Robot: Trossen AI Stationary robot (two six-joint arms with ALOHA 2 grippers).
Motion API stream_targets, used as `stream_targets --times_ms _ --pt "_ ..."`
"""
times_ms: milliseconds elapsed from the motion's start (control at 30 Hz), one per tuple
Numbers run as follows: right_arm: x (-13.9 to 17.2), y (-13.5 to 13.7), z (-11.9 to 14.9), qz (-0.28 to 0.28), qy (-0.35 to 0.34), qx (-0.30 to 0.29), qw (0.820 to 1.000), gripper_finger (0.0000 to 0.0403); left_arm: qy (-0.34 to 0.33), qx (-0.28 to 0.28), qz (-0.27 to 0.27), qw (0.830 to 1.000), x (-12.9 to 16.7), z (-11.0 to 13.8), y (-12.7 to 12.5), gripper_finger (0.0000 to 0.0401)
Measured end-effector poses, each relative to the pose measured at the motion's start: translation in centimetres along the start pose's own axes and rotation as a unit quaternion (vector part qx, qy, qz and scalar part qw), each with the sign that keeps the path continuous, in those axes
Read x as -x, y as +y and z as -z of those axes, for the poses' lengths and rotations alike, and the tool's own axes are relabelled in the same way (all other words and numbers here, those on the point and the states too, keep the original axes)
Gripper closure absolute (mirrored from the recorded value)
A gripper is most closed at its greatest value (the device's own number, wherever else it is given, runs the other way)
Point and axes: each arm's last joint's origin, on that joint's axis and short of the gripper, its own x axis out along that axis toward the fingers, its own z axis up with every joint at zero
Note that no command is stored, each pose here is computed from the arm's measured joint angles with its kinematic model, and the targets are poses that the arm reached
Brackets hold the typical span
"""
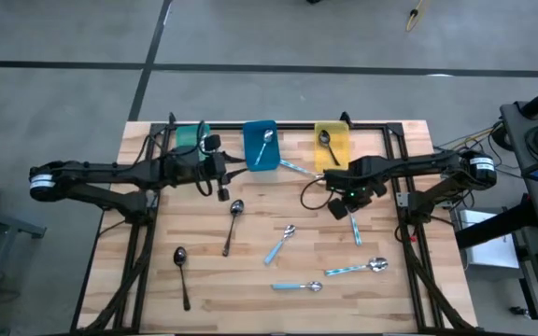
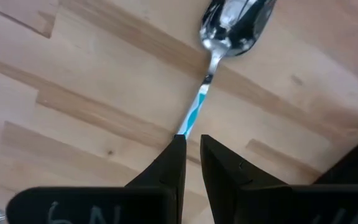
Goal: Sort silverware by color (type)
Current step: Put the white-blue spoon into the blue bin
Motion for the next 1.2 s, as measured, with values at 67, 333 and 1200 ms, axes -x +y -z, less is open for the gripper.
stream_targets --times_ms 67,333,1200 --pt "0.0 0.0 0.0 -0.005 0.007 -0.01 1.0 0.0357 0.006 0.0 0.002 1.0 0.0 0.0 0.0 0.0313" --pt "-0.3 -0.1 -0.3 0.022 -0.019 -0.043 0.999 0.0283 0.026 0.007 0.008 1.0 0.0 0.4 -0.1 0.0313" --pt "-6.8 -1.7 -0.4 0.054 -0.028 -0.081 0.995 0.0279 0.06 0.003 0.02 0.998 0.1 1.0 -0.3 0.0313"
